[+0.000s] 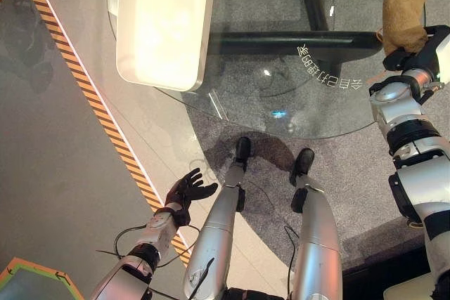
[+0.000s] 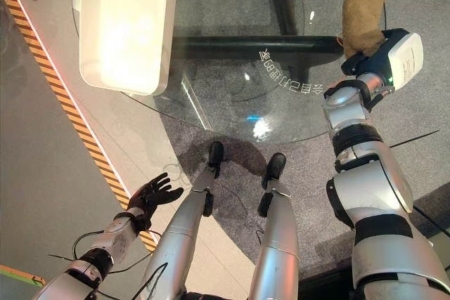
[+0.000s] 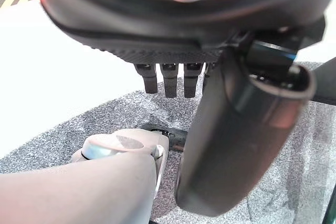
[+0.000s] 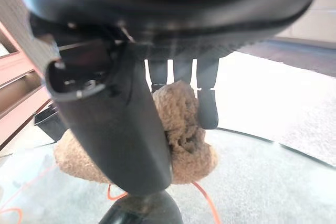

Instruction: Wipe the table with a cloth and put it in the basket.

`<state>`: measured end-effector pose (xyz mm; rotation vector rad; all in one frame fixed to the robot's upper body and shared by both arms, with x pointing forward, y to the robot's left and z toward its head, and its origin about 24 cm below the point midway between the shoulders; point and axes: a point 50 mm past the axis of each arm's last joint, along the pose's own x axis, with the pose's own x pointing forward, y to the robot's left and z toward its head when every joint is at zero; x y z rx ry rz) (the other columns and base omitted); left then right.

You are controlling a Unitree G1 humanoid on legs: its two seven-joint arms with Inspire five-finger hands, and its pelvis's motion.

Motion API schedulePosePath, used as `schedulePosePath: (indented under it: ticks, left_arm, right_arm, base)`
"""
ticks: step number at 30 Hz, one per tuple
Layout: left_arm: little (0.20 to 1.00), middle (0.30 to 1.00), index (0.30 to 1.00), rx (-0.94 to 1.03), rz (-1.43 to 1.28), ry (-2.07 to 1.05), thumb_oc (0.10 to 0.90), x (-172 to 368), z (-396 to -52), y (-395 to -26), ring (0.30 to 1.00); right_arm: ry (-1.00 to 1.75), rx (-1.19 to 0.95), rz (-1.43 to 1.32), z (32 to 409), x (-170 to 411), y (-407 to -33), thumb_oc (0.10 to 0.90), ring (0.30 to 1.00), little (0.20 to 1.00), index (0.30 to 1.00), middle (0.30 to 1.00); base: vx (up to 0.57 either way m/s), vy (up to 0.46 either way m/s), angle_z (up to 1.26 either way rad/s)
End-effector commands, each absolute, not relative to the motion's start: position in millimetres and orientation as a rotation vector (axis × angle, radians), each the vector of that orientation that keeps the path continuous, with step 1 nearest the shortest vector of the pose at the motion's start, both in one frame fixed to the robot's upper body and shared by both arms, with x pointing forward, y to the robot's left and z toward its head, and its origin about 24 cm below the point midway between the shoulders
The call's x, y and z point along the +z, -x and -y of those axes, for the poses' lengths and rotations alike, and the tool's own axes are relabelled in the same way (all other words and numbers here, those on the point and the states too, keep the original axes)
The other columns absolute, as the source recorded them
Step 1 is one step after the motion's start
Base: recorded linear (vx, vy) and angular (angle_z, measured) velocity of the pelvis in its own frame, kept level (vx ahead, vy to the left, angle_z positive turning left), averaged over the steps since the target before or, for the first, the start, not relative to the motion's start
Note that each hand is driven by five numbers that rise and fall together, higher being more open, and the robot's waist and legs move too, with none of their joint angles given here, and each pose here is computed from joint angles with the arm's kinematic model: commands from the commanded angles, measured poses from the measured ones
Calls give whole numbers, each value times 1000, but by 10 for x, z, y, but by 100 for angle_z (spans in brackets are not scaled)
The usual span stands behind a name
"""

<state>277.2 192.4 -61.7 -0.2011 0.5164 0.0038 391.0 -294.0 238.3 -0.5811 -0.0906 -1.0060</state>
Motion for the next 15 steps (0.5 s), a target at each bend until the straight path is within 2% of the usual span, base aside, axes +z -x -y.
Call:
schedulePosePath:
  ticks: [1,6,9,15]
  left_arm:
    - [900,900,900,113,-563,210,800,-735,-2228,-2581,900]
    - [900,900,900,104,-556,209,800,-719,-2218,-2593,900]
    - [900,900,900,91,-550,203,800,-687,-2197,-2643,900]
    - [900,900,900,91,-540,202,800,-680,-2187,-2671,900]
  right_arm:
    - [602,-1240,187,3445,2737,-3614,100,300,200,300,300]
    - [697,-1008,295,3111,2843,-3799,100,300,200,300,300]
    - [834,-780,357,2687,2899,-3966,100,300,200,300,300]
    - [982,-462,409,2095,2711,-4100,100,300,200,300,300]
  base:
    - [0,0,0]
    - [-29,-1,0]
    - [-9,-10,-4]
    - [-9,-9,-4]
